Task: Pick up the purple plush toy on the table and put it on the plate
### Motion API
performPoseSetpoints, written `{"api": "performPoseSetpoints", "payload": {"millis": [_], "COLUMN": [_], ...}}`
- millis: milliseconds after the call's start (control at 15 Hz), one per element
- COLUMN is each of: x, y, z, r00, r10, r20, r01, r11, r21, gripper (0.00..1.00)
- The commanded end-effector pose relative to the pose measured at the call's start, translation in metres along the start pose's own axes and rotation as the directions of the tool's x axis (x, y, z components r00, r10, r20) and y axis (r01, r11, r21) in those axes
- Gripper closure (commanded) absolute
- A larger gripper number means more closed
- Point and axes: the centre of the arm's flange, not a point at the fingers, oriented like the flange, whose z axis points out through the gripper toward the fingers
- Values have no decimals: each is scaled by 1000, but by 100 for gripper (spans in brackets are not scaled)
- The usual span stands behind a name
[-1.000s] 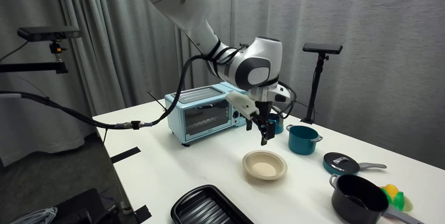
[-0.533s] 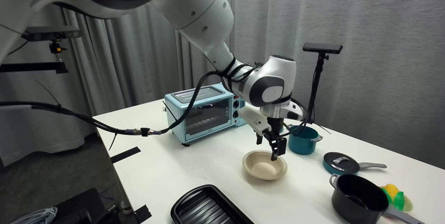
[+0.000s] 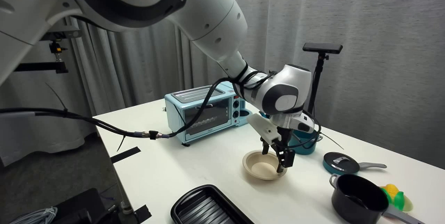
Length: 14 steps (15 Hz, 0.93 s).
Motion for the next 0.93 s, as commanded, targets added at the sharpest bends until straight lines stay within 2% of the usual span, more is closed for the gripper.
{"api": "performPoseSetpoints", "payload": {"millis": [0, 400, 600, 867], "x": [6, 6, -12, -23], "y": [10, 60, 45, 53], "z": [10, -7, 8, 18], "r00": [999, 997, 992, 988], "r10": [8, 30, 73, 90], "r20": [37, 73, 100, 126], "r01": [-8, -30, -71, -86], "r11": [1000, 999, 997, 996], "r21": [-7, -12, -28, -37], "gripper": [0, 0, 0, 0]}}
